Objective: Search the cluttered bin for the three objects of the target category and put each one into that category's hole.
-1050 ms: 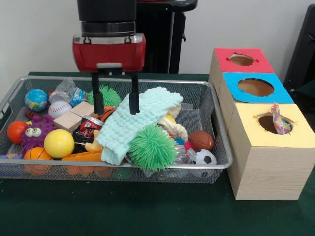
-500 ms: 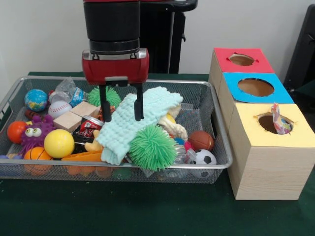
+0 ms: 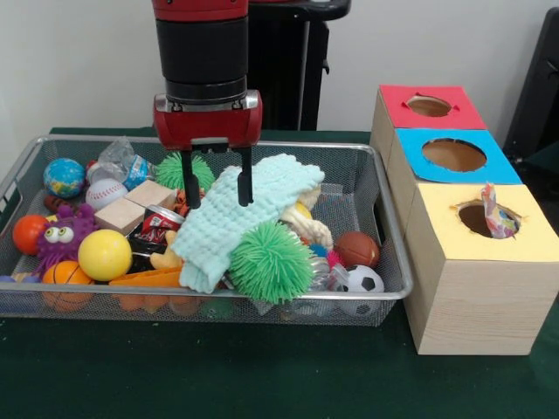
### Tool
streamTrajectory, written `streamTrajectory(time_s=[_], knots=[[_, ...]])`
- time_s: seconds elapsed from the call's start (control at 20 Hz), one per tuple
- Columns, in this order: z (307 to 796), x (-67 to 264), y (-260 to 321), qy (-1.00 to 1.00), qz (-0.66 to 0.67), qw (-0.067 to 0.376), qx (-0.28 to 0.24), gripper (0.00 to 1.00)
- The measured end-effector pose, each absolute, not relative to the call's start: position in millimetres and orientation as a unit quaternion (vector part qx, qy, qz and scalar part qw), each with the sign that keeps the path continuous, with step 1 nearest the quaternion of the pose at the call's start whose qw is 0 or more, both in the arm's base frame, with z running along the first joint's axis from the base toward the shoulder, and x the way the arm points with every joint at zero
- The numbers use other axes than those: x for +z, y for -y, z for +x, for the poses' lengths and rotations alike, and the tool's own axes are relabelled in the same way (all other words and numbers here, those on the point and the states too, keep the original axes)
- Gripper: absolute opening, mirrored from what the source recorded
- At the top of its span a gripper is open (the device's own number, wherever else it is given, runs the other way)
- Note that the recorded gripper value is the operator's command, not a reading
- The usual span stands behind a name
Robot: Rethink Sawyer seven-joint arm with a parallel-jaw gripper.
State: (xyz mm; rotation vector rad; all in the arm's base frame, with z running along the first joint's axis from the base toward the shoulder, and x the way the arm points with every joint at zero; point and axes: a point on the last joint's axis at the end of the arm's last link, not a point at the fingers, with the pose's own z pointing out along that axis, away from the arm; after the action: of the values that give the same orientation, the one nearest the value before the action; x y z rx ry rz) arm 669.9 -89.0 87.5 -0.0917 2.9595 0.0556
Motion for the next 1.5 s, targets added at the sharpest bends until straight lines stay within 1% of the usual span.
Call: streamTrajectory(time_s=[0.1,0.4,0.5,0.85,1.0,1.35,1.4,1.5], knots=[[666,83,91,-0.995,-0.035,0.089,0.016,1.0],[657,55,92,-0.994,-0.049,0.098,0.018,1.0],[652,39,89,-0.993,-0.054,0.103,0.024,1.0],[634,11,80,-0.992,-0.061,0.099,0.04,1.0],[630,6,77,-0.992,-0.061,0.098,0.045,1.0],[626,-1,75,-0.991,-0.058,0.111,0.051,1.0],[626,-4,75,-0.99,-0.057,0.117,0.052,0.0],[626,-5,75,-0.99,-0.057,0.119,0.053,0.0]])
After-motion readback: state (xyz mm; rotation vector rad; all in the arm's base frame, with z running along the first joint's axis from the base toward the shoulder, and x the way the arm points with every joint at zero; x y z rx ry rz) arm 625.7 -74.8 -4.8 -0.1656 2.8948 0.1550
